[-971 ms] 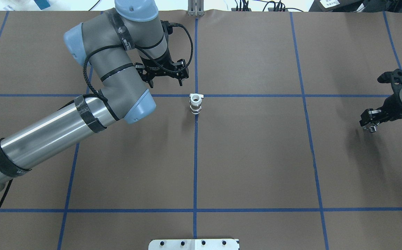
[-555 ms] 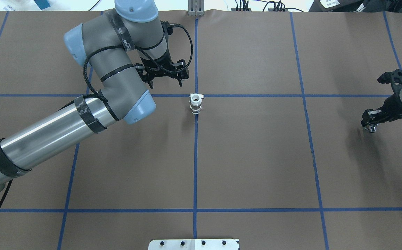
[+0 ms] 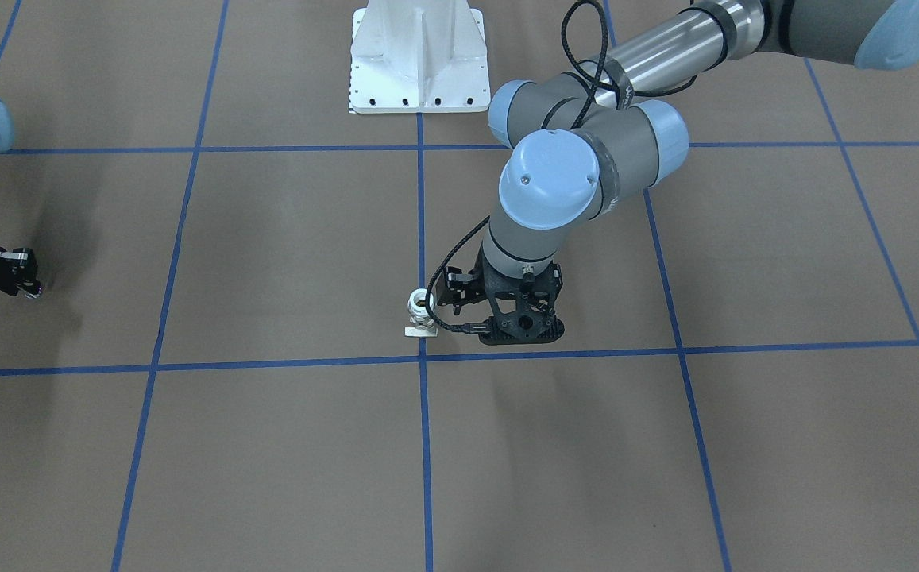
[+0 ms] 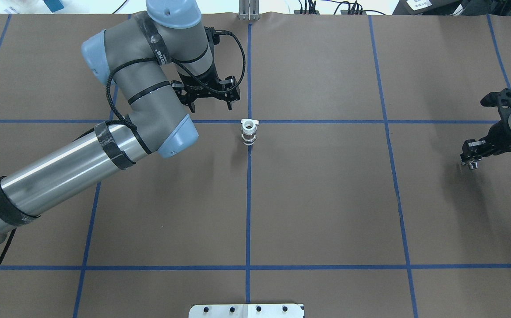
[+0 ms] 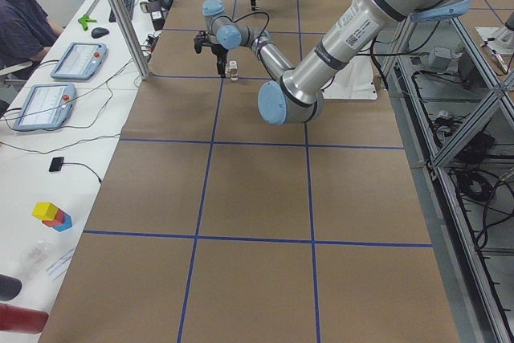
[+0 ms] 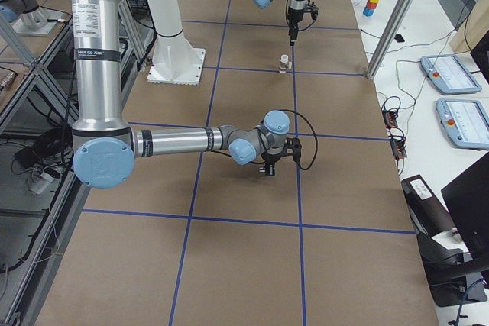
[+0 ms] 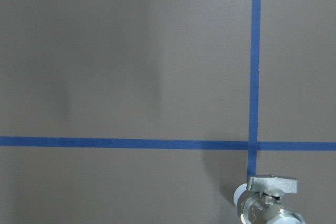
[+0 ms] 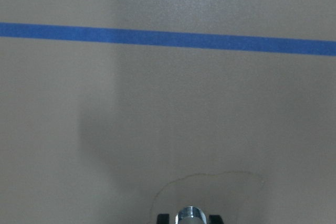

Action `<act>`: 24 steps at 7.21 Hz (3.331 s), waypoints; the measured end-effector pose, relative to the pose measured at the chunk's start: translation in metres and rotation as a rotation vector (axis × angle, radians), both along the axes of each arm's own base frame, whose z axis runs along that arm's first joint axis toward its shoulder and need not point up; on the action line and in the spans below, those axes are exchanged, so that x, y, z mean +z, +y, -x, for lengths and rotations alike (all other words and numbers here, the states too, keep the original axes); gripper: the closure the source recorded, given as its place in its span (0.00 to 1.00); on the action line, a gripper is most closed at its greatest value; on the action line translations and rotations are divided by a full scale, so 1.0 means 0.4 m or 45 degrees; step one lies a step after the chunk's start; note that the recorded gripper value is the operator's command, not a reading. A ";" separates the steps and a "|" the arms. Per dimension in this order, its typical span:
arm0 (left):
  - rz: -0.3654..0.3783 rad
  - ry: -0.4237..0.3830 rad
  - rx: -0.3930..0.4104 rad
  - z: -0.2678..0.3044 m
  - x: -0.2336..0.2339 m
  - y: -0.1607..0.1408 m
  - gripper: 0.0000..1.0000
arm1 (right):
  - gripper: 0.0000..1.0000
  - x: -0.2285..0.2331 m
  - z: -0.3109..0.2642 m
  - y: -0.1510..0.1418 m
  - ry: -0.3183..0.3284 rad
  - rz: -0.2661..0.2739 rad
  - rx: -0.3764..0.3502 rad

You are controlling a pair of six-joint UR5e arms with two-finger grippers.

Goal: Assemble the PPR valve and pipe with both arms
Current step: 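Hold the chrome fitting in the right gripper above its spot, then carry the fitting with the right gripper toward the valve while the left arm withdraws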

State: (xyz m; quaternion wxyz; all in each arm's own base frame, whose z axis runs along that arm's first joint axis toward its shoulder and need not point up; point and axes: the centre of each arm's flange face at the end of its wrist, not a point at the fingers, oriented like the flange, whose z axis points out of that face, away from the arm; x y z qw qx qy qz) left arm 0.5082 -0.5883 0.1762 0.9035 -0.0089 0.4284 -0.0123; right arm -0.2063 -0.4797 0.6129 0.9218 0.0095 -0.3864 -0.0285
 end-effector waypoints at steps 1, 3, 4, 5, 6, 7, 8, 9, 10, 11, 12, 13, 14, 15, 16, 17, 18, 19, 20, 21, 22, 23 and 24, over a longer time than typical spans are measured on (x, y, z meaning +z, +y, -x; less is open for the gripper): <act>0.000 0.000 0.000 0.000 0.000 0.000 0.00 | 1.00 0.002 -0.001 0.002 0.001 0.001 0.000; 0.000 0.000 0.000 0.000 0.000 0.000 0.00 | 1.00 0.003 -0.002 0.002 0.002 0.000 0.000; 0.000 0.000 0.000 0.000 0.000 0.000 0.00 | 1.00 0.003 -0.001 0.001 0.002 0.001 -0.001; 0.000 0.000 0.000 0.000 0.000 0.000 0.00 | 1.00 -0.001 0.002 -0.001 -0.001 0.003 -0.003; 0.000 0.000 0.000 0.000 0.000 0.000 0.00 | 1.00 -0.006 0.005 -0.005 -0.007 0.005 -0.007; 0.001 -0.001 0.000 0.000 0.002 0.000 0.00 | 1.00 -0.011 0.007 -0.007 -0.013 0.007 -0.009; 0.001 -0.001 0.000 0.000 0.003 0.000 0.00 | 1.00 -0.014 0.009 -0.008 -0.017 0.007 -0.012; 0.001 -0.001 0.000 0.000 0.003 0.000 0.00 | 1.00 -0.016 0.010 -0.008 -0.021 0.009 -0.014; 0.001 -0.001 0.000 0.000 0.003 0.000 0.00 | 1.00 -0.019 0.008 -0.008 -0.031 0.014 -0.016; 0.001 -0.001 0.000 0.000 0.002 0.000 0.00 | 1.00 -0.028 -0.002 -0.011 -0.050 0.027 -0.015; 0.000 0.000 0.000 0.000 0.001 0.000 0.00 | 1.00 -0.047 -0.020 -0.025 -0.068 0.051 -0.002; 0.000 0.000 0.000 0.001 0.000 0.000 0.00 | 1.00 -0.082 -0.034 -0.045 -0.076 0.077 0.014; -0.002 0.000 0.000 0.002 0.000 -0.001 0.00 | 1.00 -0.131 -0.038 -0.066 -0.070 0.107 0.024; -0.012 0.000 0.006 0.004 0.001 -0.002 0.00 | 1.00 -0.194 -0.035 -0.098 -0.057 0.142 0.036; -0.026 -0.002 0.014 0.009 0.004 -0.005 0.00 | 1.00 -0.262 -0.031 -0.136 -0.045 0.167 0.047; -0.040 -0.004 0.020 0.019 0.012 -0.010 0.00 | 1.00 -0.327 -0.021 -0.171 -0.036 0.182 0.050; -0.070 -0.008 0.038 0.039 0.032 -0.014 0.00 | 1.00 -0.401 -0.003 -0.210 -0.029 0.195 0.051; -0.113 -0.017 0.060 0.079 0.075 -0.016 0.00 | 1.00 -0.491 0.017 -0.250 -0.024 0.206 0.050; -0.165 -0.026 0.079 0.143 0.128 -0.018 0.00 | 1.00 -0.580 0.037 -0.281 -0.022 0.216 0.050; -0.219 -0.036 0.097 0.219 0.183 -0.019 0.00 | 1.00 -0.658 0.058 -0.302 -0.026 0.235 0.051; -0.275 -0.049 0.116 0.299 0.234 -0.017 0.00 | 1.00 -0.726 0.090 -0.318 -0.038 0.262 0.057; -0.329 -0.067 0.137 0.384 0.290 -0.012 0.00 | 1.00 -0.792 0.135 -0.338 -0.053 0.301 0.072; -0.368 -0.086 0.158 0.459 0.344 -0.011 0.00 | 1.00 -0.867 0.202 -0.360 -0.067 0.354 0.098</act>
